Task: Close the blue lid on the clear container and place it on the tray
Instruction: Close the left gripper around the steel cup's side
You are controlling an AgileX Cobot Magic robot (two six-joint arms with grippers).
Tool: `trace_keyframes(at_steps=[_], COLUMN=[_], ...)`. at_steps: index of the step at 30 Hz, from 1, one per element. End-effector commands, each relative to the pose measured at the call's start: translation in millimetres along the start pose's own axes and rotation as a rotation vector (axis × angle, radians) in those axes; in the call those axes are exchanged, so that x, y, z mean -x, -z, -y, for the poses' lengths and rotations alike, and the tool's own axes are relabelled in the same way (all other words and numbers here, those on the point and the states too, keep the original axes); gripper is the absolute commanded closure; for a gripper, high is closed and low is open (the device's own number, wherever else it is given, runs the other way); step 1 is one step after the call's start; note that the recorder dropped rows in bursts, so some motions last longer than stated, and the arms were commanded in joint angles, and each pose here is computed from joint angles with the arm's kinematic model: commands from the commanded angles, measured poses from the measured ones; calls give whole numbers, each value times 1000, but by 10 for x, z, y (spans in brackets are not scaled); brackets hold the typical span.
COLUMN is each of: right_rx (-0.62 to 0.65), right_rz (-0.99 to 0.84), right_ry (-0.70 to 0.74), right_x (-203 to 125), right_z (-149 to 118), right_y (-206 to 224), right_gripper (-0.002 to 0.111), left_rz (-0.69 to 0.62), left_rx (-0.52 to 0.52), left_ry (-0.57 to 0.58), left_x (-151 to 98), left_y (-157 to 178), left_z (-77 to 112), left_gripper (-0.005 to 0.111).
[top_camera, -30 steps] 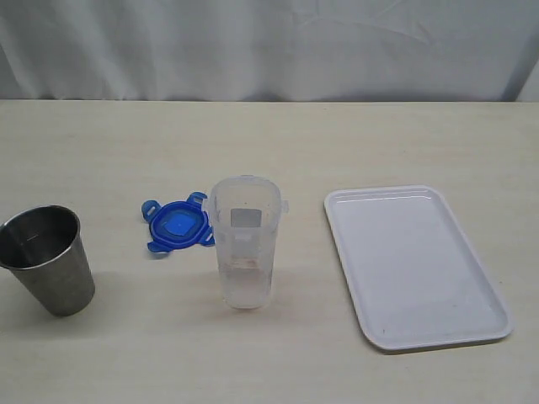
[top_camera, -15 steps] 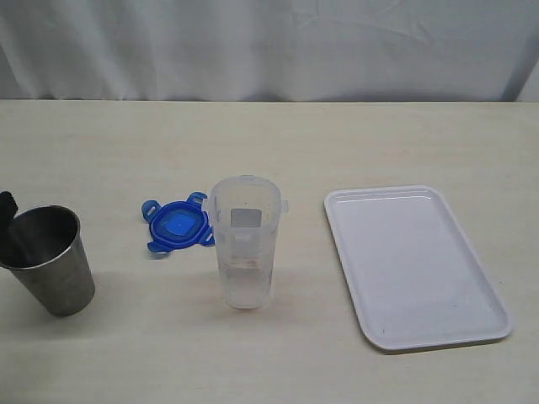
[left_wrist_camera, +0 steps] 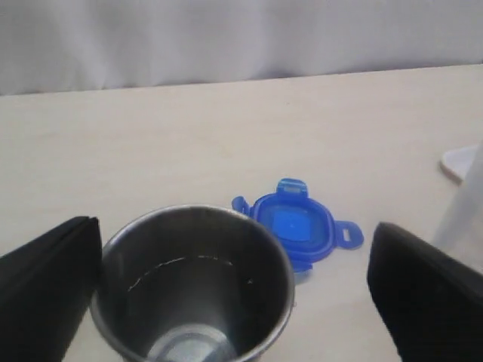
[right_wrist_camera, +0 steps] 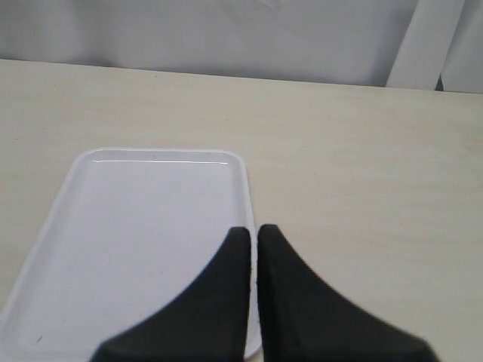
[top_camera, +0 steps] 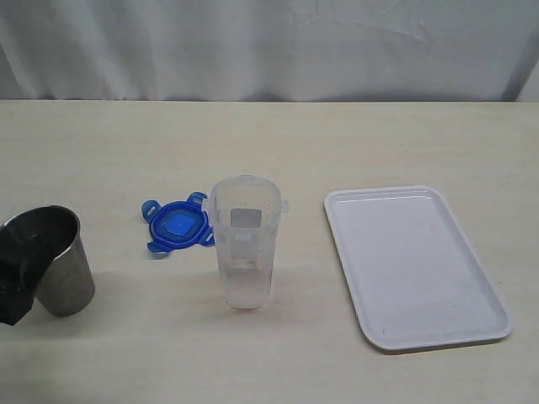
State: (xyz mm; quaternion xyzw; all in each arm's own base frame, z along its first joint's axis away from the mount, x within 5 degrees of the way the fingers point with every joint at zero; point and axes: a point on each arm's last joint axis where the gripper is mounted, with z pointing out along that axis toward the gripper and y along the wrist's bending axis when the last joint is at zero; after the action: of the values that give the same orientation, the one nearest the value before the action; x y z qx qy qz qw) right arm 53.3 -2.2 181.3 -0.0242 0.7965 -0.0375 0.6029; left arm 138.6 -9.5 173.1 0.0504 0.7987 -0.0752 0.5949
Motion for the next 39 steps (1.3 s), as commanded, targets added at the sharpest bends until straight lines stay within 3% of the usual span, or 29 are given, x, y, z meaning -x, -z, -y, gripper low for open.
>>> trace_keyframes(at_steps=[1, 29, 39], right_rx=[-3, -3, -3], right_rz=[3, 3, 3], right_ry=[5, 5, 5], right_x=[-3, -3, -3], right_z=[1, 1, 1], right_y=[1, 1, 1], right_gripper=[104, 104, 104], left_rz=[-40, -171, -257], left_rx=[31, -32, -46], left_ry=[23, -45, -10], left_x=[-35, -382, -551], left_y=[-2, -289, -477], left_z=[-31, -65, -113], left_gripper=[18, 18, 18])
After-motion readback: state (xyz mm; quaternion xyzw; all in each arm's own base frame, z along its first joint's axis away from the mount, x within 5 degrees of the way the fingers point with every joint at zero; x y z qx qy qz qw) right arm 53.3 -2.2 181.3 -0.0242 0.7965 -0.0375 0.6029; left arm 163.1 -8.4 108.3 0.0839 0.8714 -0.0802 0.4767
